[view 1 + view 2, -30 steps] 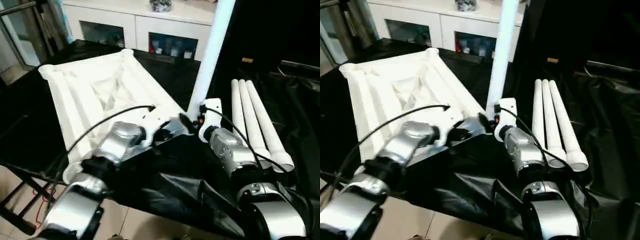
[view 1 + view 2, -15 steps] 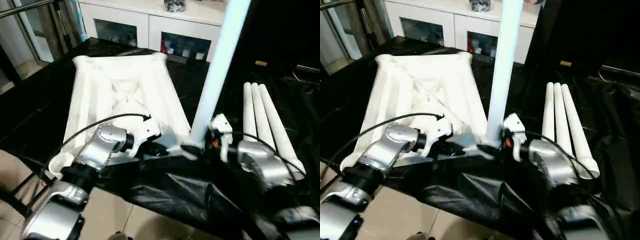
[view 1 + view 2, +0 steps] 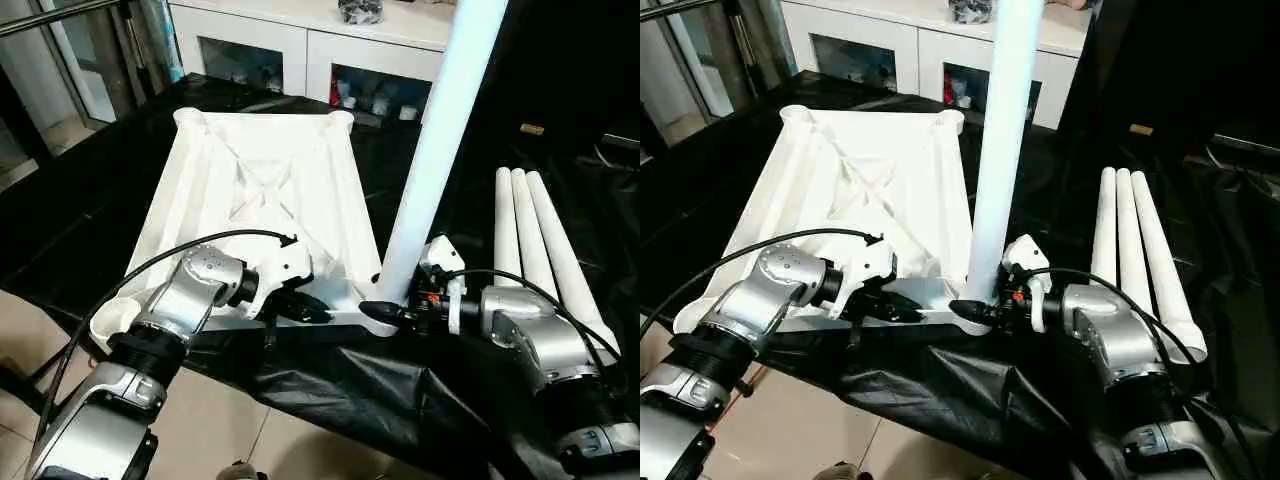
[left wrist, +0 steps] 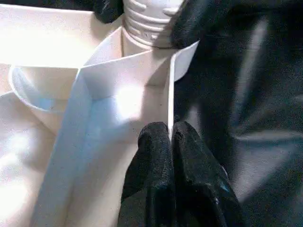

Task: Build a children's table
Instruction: Rotate leg to tighten

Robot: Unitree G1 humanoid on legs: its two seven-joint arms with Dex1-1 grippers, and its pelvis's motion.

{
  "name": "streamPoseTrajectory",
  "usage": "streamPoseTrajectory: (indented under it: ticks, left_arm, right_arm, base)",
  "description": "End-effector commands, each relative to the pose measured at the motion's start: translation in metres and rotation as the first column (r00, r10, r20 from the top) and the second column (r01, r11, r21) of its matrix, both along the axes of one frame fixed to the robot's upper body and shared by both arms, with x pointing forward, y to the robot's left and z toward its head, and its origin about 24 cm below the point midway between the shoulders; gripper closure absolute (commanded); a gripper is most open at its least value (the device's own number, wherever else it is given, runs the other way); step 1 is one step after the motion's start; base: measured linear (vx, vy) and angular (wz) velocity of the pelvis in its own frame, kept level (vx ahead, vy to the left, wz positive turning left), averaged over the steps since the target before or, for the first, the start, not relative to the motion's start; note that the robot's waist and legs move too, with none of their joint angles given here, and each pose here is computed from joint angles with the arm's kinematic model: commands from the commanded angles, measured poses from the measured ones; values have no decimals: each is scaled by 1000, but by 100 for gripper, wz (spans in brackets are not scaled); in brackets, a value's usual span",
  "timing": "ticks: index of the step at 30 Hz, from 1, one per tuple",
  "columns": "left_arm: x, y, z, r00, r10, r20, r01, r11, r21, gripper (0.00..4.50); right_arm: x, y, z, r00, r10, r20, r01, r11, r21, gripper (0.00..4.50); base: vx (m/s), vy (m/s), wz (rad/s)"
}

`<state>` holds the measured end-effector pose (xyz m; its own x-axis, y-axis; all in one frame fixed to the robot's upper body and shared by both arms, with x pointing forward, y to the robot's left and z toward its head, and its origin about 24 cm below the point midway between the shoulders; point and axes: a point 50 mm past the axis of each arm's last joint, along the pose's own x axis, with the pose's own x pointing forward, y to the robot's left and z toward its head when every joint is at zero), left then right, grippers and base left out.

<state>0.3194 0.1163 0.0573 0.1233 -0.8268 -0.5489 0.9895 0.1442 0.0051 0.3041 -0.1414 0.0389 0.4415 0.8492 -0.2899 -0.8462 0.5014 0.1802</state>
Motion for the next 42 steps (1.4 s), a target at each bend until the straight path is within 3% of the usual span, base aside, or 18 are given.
streamPoseTrajectory:
  ticks: [1, 5, 7, 10, 12, 14, 16, 17, 22, 26, 27, 35, 42]
  left_arm:
    - [4, -33, 15, 998, -32, 61, 37, 995, -89, 450]
    - [14, -43, 16, 992, 81, 92, -73, 993, -91, 450]
    - [18, -50, 16, 985, 129, 110, -119, 988, -94, 450]
    - [27, -62, 19, 959, 241, 148, -226, 968, -113, 450]
    - [28, -68, 19, 951, 265, 157, -248, 961, -120, 450]
    - [28, -72, 20, 952, 261, 159, -243, 962, -124, 450]
    - [24, -74, 19, 961, 229, 155, -209, 969, -135, 450]
    - [23, -74, 19, 963, 223, 154, -203, 970, -135, 450]
    - [20, -70, 17, 972, 181, 147, -162, 978, -133, 450]
    - [12, -63, 15, 987, 83, 134, -65, 989, -135, 450]
    - [9, -58, 15, 992, 43, 120, -27, 991, -133, 450]
    - [0, -44, 12, 994, -69, 79, 77, 992, -102, 450]
    - [-3, -26, 11, 991, -131, 40, 133, 989, -57, 450]
  right_arm:
    - [3, 19, -14, 998, -49, -31, 48, 998, -41, 171]
    - [22, 24, -23, 948, -315, -42, 312, 948, -71, 173]
    - [30, 28, -25, 901, -428, -67, 424, 903, -69, 174]
    - [42, 32, -28, 781, -621, -66, 610, 781, -135, 174]
    - [45, 36, -27, 747, -661, -71, 650, 748, -133, 174]
    - [47, 42, -24, 755, -654, -58, 646, 755, -113, 174]
    - [49, 50, -17, 797, -601, -58, 600, 799, -38, 118]
    - [50, 51, -15, 803, -593, -61, 593, 805, -24, 118]
    - [49, 52, -10, 860, -510, -14, 510, 860, -6, 68]
    - [37, 48, -7, 955, -292, 50, 291, 956, 16, 68]
    - [28, 42, -6, 981, -183, 65, 183, 983, 18, 68]
    - [6, 16, -3, 998, 37, 55, -38, 999, 6, 68]
    - [-13, -1, 3, 983, 186, -3, -186, 983, 1, 129]
  base:
    - [0, 0, 0]
    - [0, 0, 0]
    - [0, 0, 0]
    - [0, 0, 0]
    - [0, 0, 0]
    - [0, 0, 0]
    - [0, 0, 0]
    - [0, 0, 0]
    - [0, 0, 0]
    - [0, 0, 0]
    - [0, 0, 0]
    - [0, 0, 0]
    - [0, 0, 0]
